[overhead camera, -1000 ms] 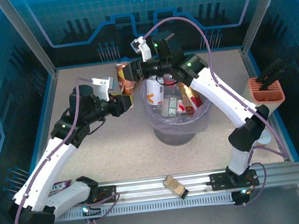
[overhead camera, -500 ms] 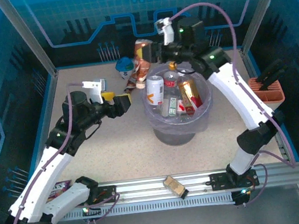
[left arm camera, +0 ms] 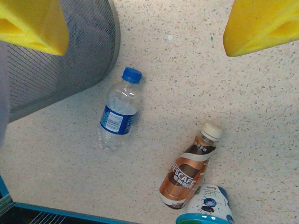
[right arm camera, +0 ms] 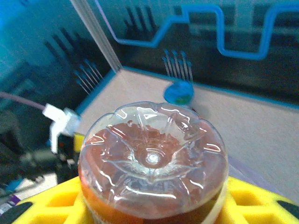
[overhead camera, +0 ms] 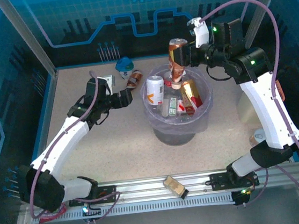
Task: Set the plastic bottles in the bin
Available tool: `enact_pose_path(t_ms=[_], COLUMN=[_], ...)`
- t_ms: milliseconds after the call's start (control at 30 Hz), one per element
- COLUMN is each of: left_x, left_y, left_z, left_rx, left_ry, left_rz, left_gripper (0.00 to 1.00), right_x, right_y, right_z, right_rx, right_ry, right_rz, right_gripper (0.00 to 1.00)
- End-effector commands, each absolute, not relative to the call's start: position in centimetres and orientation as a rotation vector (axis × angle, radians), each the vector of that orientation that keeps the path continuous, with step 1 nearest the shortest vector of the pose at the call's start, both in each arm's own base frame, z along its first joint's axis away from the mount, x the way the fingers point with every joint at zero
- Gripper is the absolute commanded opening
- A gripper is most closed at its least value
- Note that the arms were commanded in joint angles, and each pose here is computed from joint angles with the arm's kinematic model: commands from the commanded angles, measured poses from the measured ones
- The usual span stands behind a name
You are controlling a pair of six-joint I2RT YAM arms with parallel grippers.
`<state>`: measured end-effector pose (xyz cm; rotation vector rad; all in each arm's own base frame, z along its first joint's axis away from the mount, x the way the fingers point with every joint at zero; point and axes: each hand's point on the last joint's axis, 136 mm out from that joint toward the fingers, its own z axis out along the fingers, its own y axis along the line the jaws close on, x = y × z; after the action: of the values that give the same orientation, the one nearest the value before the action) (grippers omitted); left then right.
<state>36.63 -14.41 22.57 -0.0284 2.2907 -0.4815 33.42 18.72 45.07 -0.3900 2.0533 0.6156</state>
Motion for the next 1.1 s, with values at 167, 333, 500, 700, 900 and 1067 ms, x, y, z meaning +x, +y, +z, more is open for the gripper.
enact_pose_path(t_ms=[167,333,500,700,900,1067], left_x=[36.8,35.7,35.5,35.7,36.0,36.3], left_y=[-14.1,-13.6,-13.5,-13.7,-14.0,-14.1], left_z=[20.6,19.7,18.9,19.1,18.7,18.9], left_rx=[-0.059,-0.065,-0.071,-0.051,-0.052,-0.024], left_ry=[2.331,2.349,2.364,2.365,2.371,2.374], left_rz=[-0.466,-0.452,-0.448,-0.449,-0.470,-0.451], left_gripper=[0.86,0.86,0.87,0.87,0.87,0.90], right_x=[32.4,32.0,31.7,31.0,30.8,31.0], right_y=[16.7,18.1,19.5,19.2,19.2,19.5], right_z=[37.2,33.5,28.8,25.4,24.8,28.8], right_rx=[-0.474,-0.519,-0.505,-0.447,-0.424,-0.435], right_ry=[2.368,2.462,2.560,2.617,2.611,2.514], right_rz=[0.362,0.373,0.429,0.409,0.411,0.456], right_gripper=[0.36,0.36,0.36,0.36,0.44,0.67])
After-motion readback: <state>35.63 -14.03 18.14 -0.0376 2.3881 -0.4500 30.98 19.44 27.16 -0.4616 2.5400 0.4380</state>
